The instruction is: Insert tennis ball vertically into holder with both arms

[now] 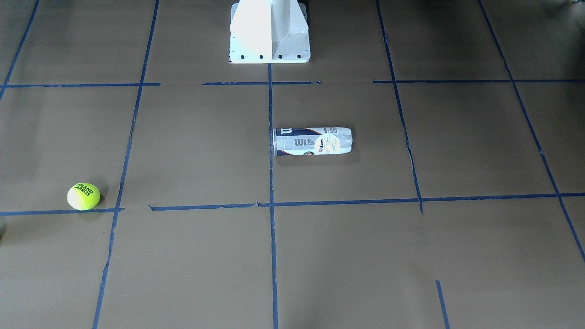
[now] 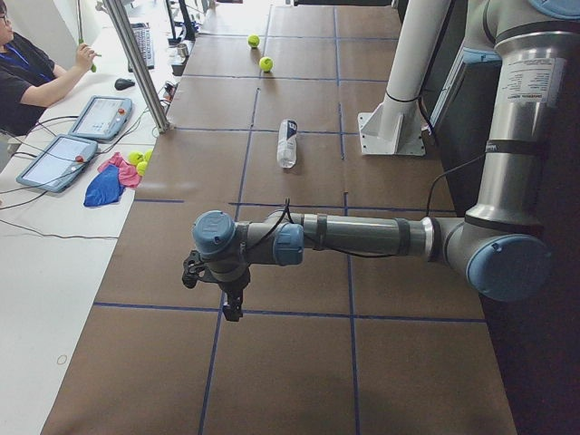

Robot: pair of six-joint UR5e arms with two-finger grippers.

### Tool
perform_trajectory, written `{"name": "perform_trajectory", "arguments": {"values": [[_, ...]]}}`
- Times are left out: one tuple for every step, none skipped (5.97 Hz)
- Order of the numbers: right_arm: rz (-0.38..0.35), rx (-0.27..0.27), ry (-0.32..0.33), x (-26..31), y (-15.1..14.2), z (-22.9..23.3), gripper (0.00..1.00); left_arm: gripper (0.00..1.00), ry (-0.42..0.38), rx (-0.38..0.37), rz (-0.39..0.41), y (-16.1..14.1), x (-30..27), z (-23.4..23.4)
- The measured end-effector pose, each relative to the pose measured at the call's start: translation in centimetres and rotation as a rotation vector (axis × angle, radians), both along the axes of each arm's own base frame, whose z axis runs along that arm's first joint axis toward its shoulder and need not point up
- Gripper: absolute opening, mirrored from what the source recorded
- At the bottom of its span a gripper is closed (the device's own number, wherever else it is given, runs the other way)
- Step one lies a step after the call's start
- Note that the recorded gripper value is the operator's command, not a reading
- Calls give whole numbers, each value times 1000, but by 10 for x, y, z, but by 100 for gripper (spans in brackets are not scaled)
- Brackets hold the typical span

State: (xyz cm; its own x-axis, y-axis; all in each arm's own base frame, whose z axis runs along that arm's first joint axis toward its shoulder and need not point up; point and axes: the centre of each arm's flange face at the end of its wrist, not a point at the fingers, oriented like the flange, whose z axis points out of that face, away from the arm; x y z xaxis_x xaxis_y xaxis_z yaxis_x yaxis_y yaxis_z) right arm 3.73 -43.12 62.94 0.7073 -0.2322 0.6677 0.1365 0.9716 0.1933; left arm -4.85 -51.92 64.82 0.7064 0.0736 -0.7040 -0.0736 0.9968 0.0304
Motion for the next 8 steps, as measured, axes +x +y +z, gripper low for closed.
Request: {"name": "perform_trajectory", "arguments": {"values": [[1,-3,1,0,0,1,100,100,0,1,0,0,0,0],[1,-2,2,0,-1,1,100,100,-1,1,2,0,1,1],[0,12,0,-1,-6,-5,100,100,-5,-3,8,0,5,2],[0,36,-1,-2,-22,-16,100,100,-5,-1,23,-3,14,1],[1,52,-4,-4,-38,-24,100,100,-1,44,36,-17,23,-14],[1,58,-9,-4,-44,-27,100,100,3,126,43,-38,28,-40],[1,64,-12,-5,-47,-30,100,100,10,224,49,-54,31,-67],[1,71,-13,-5,-49,-34,100,100,20,349,57,-66,39,-90]]}}
